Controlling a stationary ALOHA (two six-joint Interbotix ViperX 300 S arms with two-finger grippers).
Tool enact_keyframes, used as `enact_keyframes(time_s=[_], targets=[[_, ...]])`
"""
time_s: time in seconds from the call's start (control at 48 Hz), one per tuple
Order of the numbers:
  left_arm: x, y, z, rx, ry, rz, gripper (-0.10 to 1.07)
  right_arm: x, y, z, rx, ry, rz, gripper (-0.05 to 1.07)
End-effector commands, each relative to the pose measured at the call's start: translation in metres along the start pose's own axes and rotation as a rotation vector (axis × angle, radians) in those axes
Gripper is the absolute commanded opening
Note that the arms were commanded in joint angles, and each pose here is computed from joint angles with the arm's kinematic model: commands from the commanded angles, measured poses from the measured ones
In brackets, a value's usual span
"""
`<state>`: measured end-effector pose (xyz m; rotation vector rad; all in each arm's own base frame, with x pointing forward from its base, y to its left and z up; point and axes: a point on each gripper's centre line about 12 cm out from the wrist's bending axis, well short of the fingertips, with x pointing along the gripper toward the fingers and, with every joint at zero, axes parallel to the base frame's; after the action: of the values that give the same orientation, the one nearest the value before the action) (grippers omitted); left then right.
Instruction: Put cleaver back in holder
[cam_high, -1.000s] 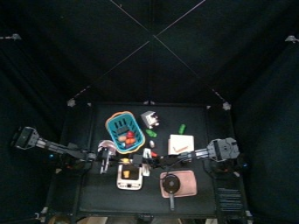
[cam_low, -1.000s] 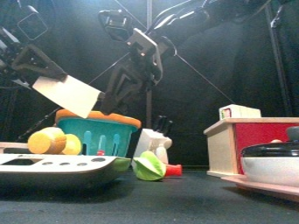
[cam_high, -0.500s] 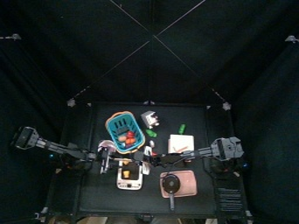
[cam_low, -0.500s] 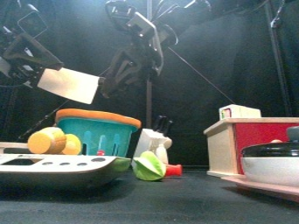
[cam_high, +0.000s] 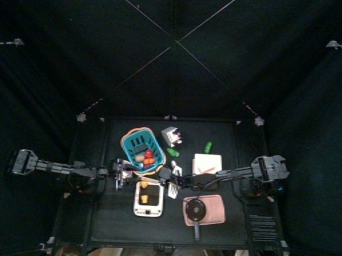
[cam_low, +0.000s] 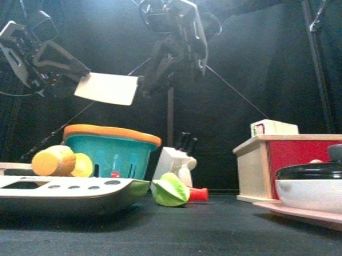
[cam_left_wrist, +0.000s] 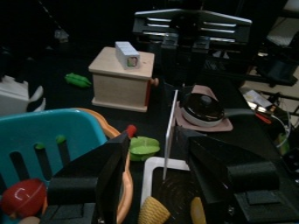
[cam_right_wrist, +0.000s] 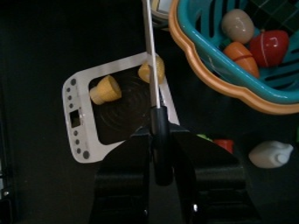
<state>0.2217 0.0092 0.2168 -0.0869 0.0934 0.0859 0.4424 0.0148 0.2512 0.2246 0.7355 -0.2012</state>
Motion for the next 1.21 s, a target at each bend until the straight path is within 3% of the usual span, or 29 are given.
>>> enact_keyframes(time_s=[0.0, 0.312, 0.562, 0.729, 0.938, 1.188], targets=[[0.003, 0.003, 0.021, 0.026, -0.071, 0.011, 0.84, -0.031, 0.000, 0.019, 0.029, -0.030, -0.003, 0.52], [0.001, 0.012, 0.039, 0.077, -0.133, 0.042, 0.84, -0.065, -0.011, 0.049, 0.121, 0.027, -0.072, 0.52], [-0.002, 0.020, 0.048, 0.076, -0.157, 0.077, 0.84, -0.095, -0.039, 0.082, 0.222, 0.061, -0.159, 0.52], [-0.003, 0.024, 0.059, 0.119, -0.169, 0.089, 0.84, -0.107, -0.062, 0.098, 0.313, 0.102, -0.199, 0.52], [-0.005, 0.025, 0.053, 0.179, -0.110, 0.087, 0.84, -0.110, -0.092, 0.114, 0.423, 0.190, -0.245, 0.52], [-0.010, 0.025, 0.036, 0.178, -0.062, 0.081, 0.84, -0.097, -0.124, 0.123, 0.459, 0.328, -0.327, 0.52]])
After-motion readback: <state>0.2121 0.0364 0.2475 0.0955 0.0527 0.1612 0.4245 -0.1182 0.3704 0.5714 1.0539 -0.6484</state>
